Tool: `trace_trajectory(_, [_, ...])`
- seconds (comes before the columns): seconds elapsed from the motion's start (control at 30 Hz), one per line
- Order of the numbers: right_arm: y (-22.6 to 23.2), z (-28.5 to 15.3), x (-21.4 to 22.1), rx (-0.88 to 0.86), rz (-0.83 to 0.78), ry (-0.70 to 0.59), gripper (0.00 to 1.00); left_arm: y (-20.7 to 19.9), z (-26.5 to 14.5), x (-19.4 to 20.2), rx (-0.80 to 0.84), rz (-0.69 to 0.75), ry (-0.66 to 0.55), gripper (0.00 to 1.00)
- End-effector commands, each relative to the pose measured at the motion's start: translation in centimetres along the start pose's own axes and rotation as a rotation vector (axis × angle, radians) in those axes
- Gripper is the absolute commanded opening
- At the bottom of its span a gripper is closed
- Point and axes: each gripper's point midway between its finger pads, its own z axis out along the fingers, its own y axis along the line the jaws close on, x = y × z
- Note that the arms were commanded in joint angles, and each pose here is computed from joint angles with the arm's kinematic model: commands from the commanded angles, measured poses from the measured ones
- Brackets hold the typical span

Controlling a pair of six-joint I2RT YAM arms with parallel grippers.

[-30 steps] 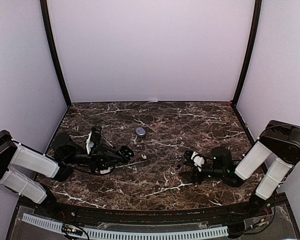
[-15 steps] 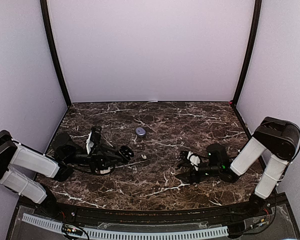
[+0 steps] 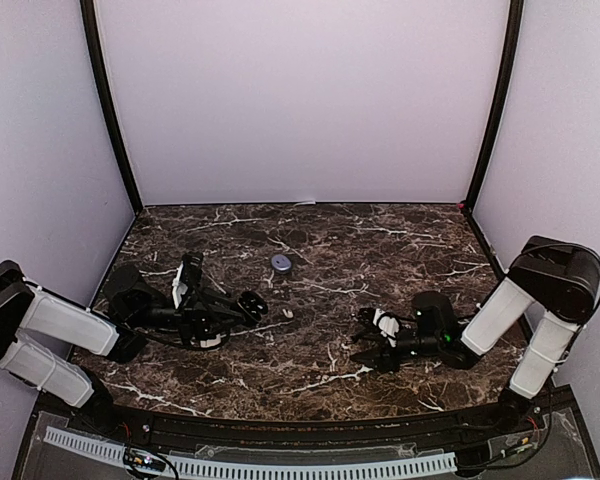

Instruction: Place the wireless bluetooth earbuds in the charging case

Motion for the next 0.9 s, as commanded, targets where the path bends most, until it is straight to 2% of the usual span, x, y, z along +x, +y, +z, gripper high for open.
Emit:
trace_trajectory(0.0, [1.2,-1.0,0.5,0.005,0.030,0.001,0.60,-0.7,-0.1,-0.8,0.019,0.050,-0.017,0.23])
trace_trajectory(0.2, [2.4,-1.2,0.5,-0.017,0.032,-0.012,0.57,-0.6,0.0,-0.9,0.023,0.050,-0.016,0.23])
trace_trajectory(0.57, [-0.3,-1.9,0.1,0.163,0.028,-0.045,0.56,-0.7,-0.1,-0.9,0.017,0.052,-0.018,0.24])
trace_trajectory(0.87, [-0.6,-1.9,0.6,0.189,0.051,-0.073,0.56,-0.7,0.0,-0.9,0.020,0.055,-0.016,0.24])
